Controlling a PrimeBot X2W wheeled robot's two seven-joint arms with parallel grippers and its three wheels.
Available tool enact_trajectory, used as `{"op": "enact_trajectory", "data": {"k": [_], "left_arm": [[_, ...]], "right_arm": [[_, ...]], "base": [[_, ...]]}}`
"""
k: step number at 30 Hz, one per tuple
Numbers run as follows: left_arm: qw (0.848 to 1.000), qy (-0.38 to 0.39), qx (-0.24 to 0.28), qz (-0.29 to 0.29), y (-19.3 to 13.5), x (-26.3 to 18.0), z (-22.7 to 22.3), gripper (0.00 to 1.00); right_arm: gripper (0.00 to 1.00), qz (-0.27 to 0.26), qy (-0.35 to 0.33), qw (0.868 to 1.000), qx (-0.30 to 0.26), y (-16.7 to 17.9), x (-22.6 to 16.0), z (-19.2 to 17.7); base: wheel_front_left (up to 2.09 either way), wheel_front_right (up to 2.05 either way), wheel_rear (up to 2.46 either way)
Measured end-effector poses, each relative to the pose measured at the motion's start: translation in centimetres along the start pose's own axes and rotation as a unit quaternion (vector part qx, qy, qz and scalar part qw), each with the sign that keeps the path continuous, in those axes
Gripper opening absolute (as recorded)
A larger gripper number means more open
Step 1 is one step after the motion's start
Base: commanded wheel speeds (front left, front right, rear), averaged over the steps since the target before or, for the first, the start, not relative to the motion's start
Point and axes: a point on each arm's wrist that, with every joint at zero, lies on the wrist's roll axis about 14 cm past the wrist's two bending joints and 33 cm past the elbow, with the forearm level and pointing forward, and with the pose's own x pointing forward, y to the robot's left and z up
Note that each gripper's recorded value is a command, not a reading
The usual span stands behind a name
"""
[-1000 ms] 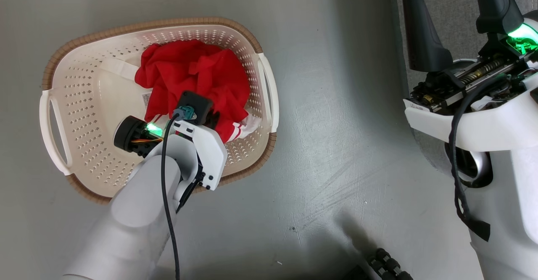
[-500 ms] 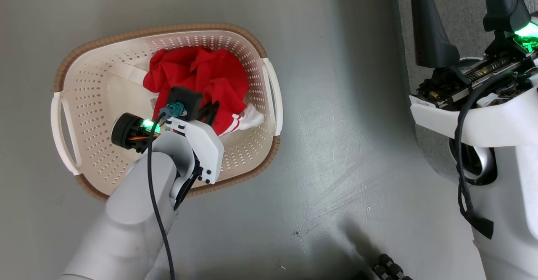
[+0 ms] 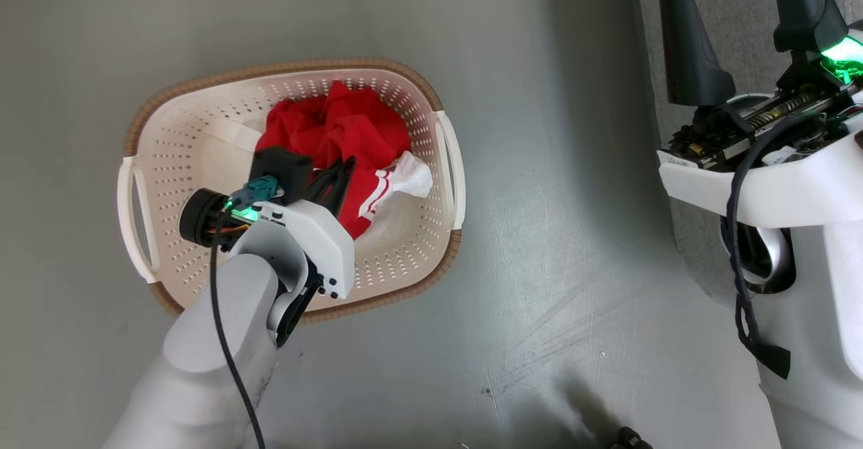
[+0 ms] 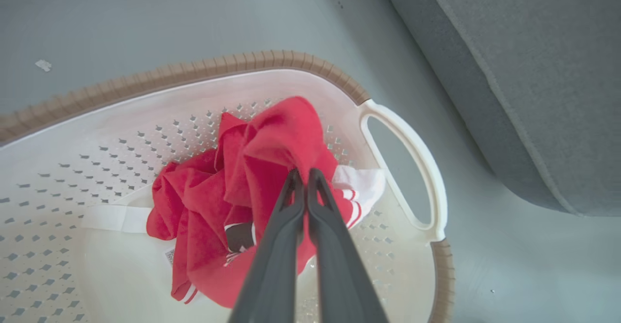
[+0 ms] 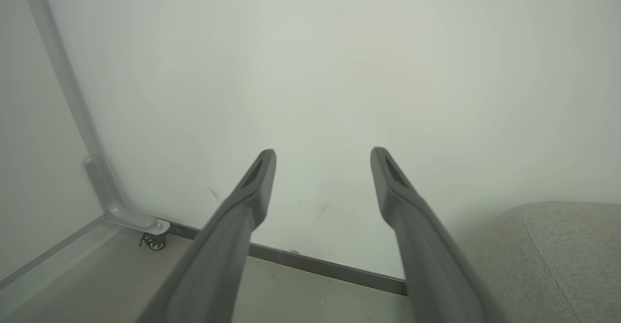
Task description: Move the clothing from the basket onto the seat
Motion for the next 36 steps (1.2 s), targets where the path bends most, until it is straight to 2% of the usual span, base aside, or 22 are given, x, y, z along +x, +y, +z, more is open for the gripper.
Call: {"op": "enact_trajectory", "data": {"k": [13, 22, 31, 36], "left_arm": [[0.997, -0.081, -0.014, -0.002, -0.8, -2.8, 4.2, 0.00], [0.990, -0.139, -0.004, 0.003, -1.5, -5.4, 7.2, 0.00], [0.978, -0.210, -0.006, 0.018, -1.5, -8.8, 10.8, 0.00], [0.968, -0.252, 0.001, 0.019, -1.8, -10.8, 13.5, 0.00]], "right_arm": [[1.00, 0.005, -0.020, 1.000, 0.000, 0.6, 0.4, 2.6], [1.00, 0.009, -0.038, 0.999, -0.003, 1.0, 0.2, 5.1], [1.00, 0.014, -0.042, 0.999, -0.005, 1.7, -0.6, 6.9], [1.00, 0.014, -0.025, 1.000, 0.002, 2.1, -1.9, 6.8]], "base": [[0.00, 0.00, 0.00], [0.00, 0.00, 0.00], [0.00, 0.00, 0.00], [0.00, 0.00, 0.00]]}}
